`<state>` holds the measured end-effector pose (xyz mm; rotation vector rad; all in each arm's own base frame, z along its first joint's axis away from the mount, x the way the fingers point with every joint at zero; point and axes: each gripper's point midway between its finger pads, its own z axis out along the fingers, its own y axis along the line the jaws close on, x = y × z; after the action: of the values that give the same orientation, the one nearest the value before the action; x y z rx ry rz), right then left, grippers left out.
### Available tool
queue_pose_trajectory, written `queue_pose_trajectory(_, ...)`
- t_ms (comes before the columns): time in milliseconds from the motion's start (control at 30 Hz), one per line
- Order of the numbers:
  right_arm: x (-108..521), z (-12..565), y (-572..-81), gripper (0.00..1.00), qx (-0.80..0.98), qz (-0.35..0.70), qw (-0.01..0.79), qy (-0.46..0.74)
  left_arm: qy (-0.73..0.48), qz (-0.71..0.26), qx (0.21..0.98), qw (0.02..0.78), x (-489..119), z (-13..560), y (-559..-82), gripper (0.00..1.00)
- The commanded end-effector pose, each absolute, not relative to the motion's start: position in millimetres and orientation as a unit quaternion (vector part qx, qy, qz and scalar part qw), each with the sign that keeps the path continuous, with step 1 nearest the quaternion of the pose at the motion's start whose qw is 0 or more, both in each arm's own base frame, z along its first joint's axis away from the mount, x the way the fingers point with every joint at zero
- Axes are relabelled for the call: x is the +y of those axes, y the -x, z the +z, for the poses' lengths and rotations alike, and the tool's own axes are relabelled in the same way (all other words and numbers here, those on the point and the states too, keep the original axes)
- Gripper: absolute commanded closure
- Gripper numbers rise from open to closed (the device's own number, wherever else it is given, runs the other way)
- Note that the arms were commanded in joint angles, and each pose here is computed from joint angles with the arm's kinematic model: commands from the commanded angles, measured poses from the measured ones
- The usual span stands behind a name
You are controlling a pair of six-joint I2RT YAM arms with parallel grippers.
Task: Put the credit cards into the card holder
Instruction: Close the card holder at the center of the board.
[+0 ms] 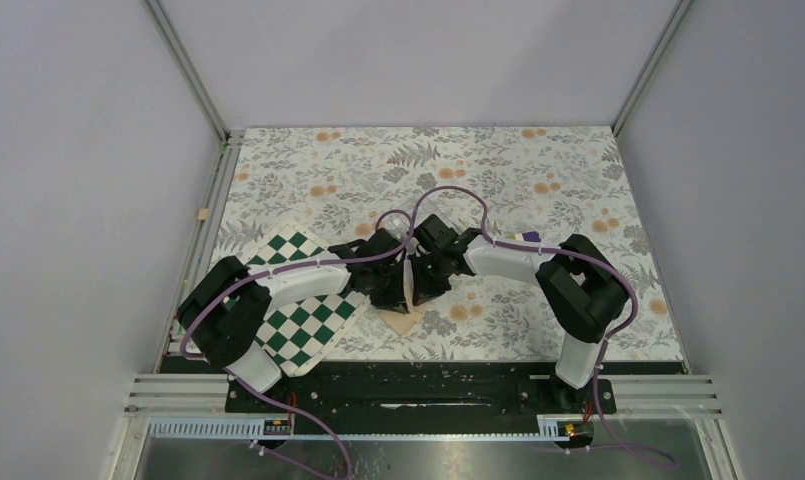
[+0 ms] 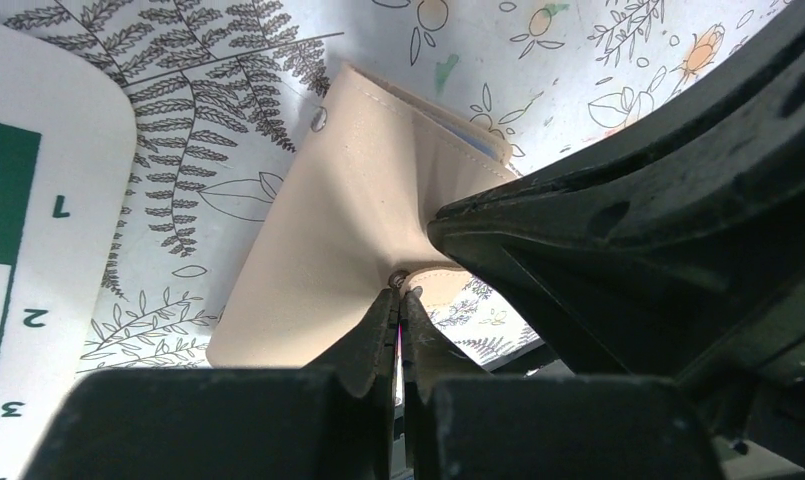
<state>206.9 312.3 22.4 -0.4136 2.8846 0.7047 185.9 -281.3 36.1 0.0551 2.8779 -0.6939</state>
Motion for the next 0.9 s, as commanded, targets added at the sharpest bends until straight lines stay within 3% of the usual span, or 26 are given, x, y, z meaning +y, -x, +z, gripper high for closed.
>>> queue_pose_trajectory(0, 302, 16, -193, 1.00, 0.963, 0.222, 0.044, 0.145, -0.028, -0.259, 0.958, 0.123, -294, 52, -199, 1.00)
queue_pose_trajectory(867, 300, 15, -191, 1.00, 0.963, 0.221, 0.042, 0.145, 0.011, -0.190, 0.975, 0.116, -268, 30, -197, 1.00)
